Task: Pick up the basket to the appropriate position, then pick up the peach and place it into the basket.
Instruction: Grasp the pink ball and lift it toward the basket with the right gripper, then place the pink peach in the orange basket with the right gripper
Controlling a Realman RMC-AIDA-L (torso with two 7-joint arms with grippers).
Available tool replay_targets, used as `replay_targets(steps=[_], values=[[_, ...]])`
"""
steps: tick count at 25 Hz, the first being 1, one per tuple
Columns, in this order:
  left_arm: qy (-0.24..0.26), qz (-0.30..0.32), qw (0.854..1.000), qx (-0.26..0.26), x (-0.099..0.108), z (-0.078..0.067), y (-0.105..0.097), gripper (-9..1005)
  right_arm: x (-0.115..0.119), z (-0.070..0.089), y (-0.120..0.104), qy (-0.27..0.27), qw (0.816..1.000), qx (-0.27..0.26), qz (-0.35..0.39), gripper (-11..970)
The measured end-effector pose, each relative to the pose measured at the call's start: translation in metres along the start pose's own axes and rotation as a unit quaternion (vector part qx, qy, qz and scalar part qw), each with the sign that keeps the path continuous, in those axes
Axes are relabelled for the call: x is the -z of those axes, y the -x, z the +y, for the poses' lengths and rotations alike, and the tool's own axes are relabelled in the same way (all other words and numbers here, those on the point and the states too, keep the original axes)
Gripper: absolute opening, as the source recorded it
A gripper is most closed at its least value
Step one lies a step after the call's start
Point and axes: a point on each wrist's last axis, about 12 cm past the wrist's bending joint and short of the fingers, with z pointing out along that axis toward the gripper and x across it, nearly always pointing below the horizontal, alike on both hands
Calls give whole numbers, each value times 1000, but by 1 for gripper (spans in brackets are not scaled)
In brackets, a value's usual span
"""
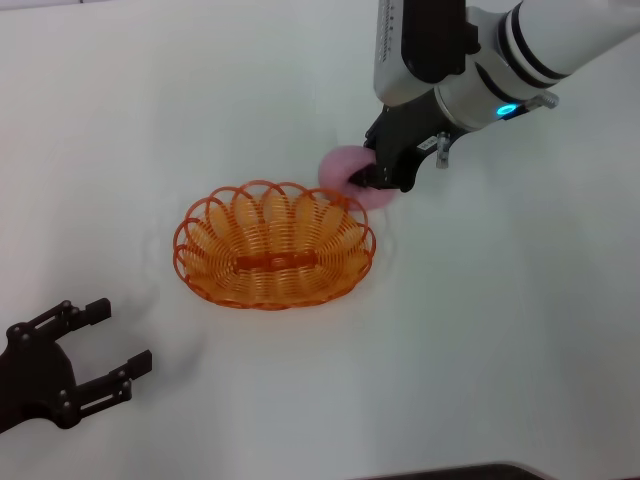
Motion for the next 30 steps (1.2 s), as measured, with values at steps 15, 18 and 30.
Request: replay_targets(steps=[15,18,30], values=[[-2,0,1000,4,0,1,1,813,23,-3,-1,-26,998,-23,-58,184],[-1,0,1000,4,0,1,2,813,39,-2,-4,-40,994,-39,-99,184],[-1,0,1000,4,0,1,1,813,56,16,-9,6,983,-52,-174,183]])
